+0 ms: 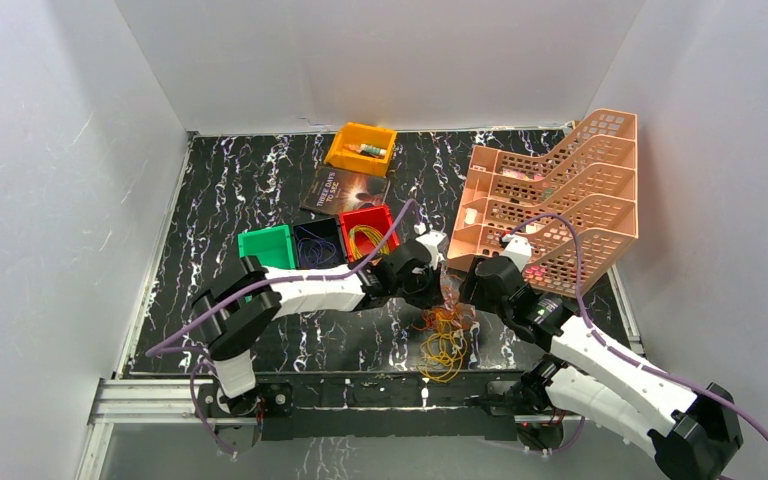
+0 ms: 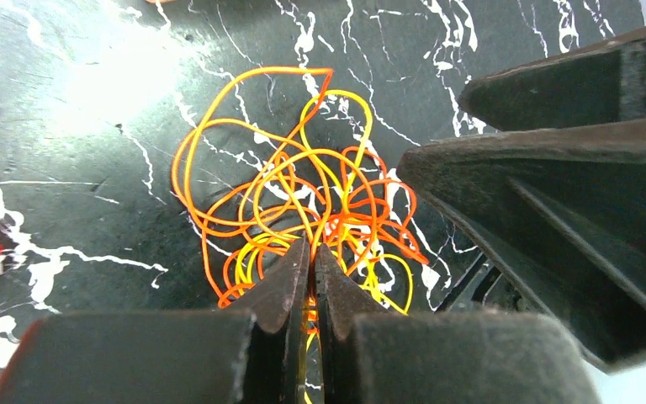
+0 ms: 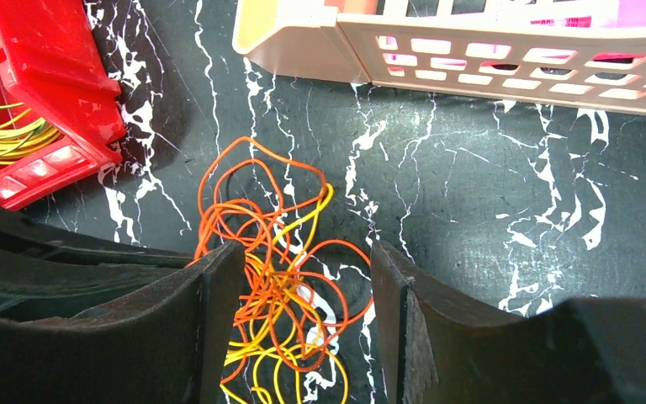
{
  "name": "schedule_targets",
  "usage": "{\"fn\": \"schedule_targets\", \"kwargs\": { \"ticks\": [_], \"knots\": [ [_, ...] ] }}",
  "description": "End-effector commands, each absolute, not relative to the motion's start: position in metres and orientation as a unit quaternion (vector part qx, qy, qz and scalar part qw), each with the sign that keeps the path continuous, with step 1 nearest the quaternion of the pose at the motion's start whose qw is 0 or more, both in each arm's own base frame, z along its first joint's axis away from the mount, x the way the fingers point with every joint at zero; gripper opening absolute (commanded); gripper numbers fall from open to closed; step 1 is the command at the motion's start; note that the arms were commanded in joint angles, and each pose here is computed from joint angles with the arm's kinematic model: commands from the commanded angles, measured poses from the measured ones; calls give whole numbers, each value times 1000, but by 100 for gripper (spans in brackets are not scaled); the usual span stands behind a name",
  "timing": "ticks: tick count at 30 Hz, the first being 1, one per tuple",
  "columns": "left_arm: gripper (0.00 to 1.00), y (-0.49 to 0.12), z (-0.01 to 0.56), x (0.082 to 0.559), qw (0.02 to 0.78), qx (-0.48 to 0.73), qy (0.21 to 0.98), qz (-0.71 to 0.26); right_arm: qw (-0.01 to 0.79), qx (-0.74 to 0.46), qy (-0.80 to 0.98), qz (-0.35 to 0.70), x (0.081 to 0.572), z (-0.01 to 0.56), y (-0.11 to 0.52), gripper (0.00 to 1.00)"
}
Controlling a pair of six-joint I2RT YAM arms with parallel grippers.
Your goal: Untangle the cables
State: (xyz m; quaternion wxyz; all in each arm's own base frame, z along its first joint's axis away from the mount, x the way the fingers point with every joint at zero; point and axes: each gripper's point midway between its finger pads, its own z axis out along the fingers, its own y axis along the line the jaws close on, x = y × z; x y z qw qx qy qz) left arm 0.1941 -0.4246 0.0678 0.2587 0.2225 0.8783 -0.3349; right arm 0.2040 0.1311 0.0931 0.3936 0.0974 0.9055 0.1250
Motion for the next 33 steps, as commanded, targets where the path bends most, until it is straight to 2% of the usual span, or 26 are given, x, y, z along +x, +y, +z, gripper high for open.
{"fn": "schedule_targets", "kwargs": {
  "ticks": [1, 6, 19, 25, 33],
  "knots": [
    [0, -422, 134, 202, 322, 226, 848, -356, 412, 102, 895, 136, 212, 101, 134, 65],
    [0, -412, 167, 207, 360, 230, 832, -355, 448, 85, 874, 168, 218, 117, 141, 67],
    [0, -393, 227, 215, 424, 239, 804, -342, 579, -18, 753, 312, 212, 208, 167, 70],
    [0, -391, 247, 216, 441, 232, 793, -351, 575, -41, 741, 344, 211, 215, 185, 71],
    [0, -389, 261, 211, 445, 236, 783, -365, 554, -21, 764, 331, 228, 192, 196, 71]
  ]
}}
